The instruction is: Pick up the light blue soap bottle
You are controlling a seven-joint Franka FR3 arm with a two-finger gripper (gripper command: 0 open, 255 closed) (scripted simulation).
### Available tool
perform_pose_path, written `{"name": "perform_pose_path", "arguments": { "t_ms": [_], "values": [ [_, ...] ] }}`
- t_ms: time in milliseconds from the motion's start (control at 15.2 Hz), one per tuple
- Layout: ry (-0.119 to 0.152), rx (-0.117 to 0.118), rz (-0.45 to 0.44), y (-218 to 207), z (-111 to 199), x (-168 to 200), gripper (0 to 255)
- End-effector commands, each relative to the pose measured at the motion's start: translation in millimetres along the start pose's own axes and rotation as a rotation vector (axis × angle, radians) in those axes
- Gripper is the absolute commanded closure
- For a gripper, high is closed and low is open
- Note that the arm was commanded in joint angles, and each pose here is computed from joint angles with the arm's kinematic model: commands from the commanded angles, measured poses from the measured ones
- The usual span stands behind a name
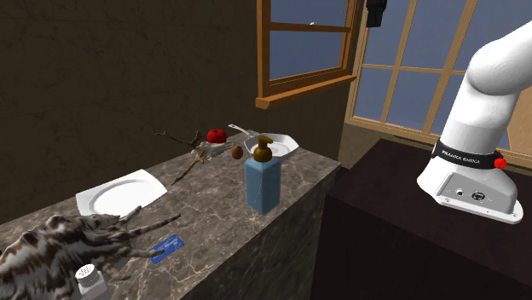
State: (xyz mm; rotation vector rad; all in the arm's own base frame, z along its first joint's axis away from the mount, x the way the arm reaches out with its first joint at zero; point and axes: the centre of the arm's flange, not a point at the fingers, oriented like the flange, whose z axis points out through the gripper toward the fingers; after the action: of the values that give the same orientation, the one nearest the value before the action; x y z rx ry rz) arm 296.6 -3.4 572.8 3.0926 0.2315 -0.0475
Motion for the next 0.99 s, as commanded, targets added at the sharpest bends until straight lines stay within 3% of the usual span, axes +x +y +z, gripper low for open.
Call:
{"name": "perform_pose_path", "arguments": {
  "t_ms": [0,924],
  "values": [
    [0.000,0.000,0.000,0,0,0,0],
    [-0.006,0.022,-0.016,-117,107,91,0]
  ]
}}
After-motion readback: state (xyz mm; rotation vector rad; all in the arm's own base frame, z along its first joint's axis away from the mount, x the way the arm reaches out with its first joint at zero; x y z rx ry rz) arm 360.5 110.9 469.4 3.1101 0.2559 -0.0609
